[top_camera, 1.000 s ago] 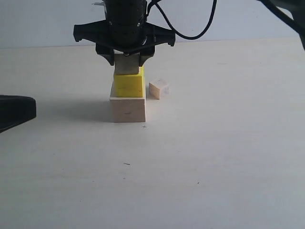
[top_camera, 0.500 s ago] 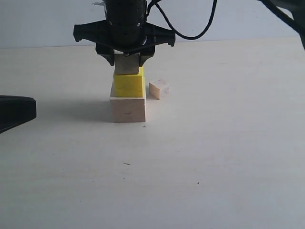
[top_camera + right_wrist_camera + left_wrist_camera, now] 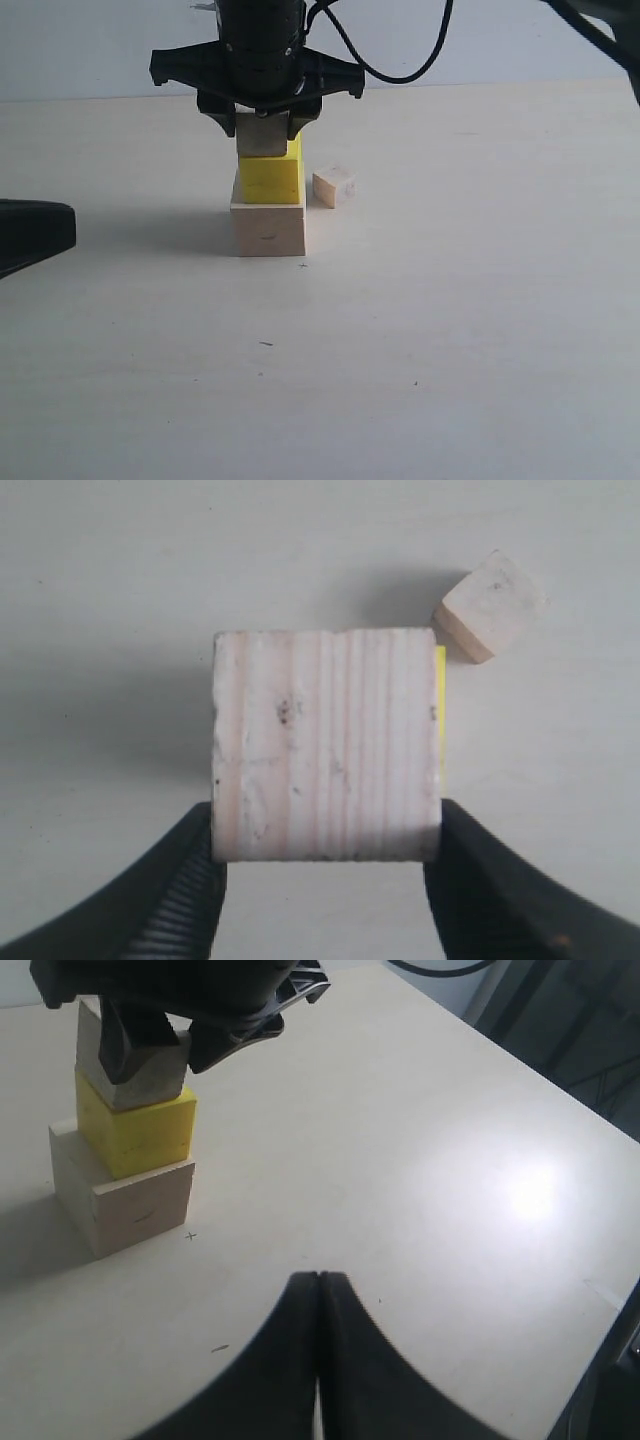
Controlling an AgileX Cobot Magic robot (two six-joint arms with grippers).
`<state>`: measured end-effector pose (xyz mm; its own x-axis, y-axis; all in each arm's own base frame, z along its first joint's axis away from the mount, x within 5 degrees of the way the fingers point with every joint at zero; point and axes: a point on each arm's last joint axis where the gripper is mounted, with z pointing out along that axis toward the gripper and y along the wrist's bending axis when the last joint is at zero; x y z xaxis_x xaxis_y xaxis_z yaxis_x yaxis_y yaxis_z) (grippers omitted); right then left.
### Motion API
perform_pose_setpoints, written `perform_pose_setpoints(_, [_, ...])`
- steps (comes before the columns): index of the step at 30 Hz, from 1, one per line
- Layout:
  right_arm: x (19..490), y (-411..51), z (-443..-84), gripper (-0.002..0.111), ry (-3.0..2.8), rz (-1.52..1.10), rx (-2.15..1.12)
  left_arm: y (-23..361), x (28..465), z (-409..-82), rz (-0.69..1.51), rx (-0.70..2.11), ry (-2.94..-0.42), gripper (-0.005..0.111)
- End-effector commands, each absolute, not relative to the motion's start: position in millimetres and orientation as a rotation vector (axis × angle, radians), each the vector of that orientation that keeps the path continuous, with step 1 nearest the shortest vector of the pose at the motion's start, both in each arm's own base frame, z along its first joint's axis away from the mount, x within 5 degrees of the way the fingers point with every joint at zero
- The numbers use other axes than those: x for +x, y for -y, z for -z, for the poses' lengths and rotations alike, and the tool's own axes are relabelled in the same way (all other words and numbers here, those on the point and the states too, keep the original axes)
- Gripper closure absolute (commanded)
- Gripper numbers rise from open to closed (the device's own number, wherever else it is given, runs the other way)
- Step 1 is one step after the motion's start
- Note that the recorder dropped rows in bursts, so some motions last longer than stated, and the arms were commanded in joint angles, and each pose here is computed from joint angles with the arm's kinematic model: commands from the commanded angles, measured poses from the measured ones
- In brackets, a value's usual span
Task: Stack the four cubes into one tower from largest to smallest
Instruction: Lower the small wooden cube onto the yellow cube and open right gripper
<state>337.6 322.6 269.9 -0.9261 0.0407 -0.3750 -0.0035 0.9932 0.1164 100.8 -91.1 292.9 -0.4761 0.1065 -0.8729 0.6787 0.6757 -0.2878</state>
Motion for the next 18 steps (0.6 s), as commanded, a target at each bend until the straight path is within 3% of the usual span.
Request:
perform_pose_setpoints(1, [338.8, -324.8, -270.6, 0.05, -2.736, -0.181, 0.021, 91.2, 100.1, -292.3, 0.791, 0.603, -1.971, 0.107])
perform_pose_setpoints(4, [338.6, -324.8, -270.5, 0.046, -2.739, -0.182, 0.025, 91.1, 100.3, -292.4, 0.79, 0.602, -1.97, 0.107])
perform_pose_setpoints(18, [342.0, -321.7, -271.7, 0.046, -2.701, -0.142, 0.062, 91.1, 100.3, -292.3, 0.788, 0.602, -1.971, 0.107])
